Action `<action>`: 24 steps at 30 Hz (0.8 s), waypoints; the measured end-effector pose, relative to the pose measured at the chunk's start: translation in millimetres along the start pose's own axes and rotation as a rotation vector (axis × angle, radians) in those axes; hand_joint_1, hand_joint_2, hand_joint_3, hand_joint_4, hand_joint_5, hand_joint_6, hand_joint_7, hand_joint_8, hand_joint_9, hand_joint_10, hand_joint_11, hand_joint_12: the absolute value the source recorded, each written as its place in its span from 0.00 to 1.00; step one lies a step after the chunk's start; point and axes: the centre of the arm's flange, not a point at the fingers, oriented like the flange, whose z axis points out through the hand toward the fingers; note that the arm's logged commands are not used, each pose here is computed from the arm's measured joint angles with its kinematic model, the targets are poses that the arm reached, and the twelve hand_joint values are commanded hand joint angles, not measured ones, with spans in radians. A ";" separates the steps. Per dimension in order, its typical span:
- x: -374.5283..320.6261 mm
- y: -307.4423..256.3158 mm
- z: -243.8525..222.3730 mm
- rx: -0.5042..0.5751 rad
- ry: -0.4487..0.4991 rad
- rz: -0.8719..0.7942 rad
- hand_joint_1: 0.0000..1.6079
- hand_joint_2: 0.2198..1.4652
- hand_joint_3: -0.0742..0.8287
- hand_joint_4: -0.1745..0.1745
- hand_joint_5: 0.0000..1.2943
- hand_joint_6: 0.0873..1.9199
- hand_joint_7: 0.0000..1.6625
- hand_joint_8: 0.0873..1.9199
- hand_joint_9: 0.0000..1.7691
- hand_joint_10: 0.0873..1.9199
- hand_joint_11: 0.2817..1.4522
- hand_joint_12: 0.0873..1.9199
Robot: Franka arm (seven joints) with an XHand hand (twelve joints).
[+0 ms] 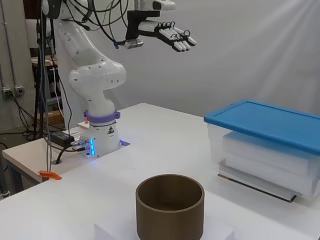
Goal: Teleoperate dual arm-hand system to remove items from a box
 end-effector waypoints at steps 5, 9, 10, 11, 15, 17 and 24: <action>-51.6 -38.6 -21.8 -0.068 0.084 0.013 0.05 0.57 0.08 0.60 0.22 0.00 0.26 0.00 0.25 0.00 0.14 0.00; -66.3 -66.3 -56.2 -0.181 0.141 0.003 0.10 0.56 0.08 0.59 0.21 0.00 0.27 0.00 0.29 0.00 0.16 0.00; -61.7 -61.1 -59.0 -0.175 0.133 -0.002 0.12 0.58 0.08 0.56 0.21 0.00 0.29 0.00 0.32 0.00 0.17 0.00; -52.2 -49.2 -57.3 -0.153 0.111 -0.007 0.13 0.59 0.09 0.54 0.20 0.00 0.29 0.00 0.32 0.00 0.16 0.00; 14.8 34.5 -9.2 0.006 -0.067 -0.017 0.12 0.58 0.07 0.59 0.19 0.00 0.25 0.00 0.28 0.00 0.13 0.00; 50.2 77.4 34.2 0.080 -0.175 -0.015 0.10 0.57 0.07 0.70 0.20 0.00 0.21 0.00 0.23 0.00 0.11 0.00; 152.2 80.1 88.0 -0.265 -0.538 -0.280 0.01 0.53 0.06 0.77 0.18 0.00 0.19 0.00 0.20 0.00 0.09 0.00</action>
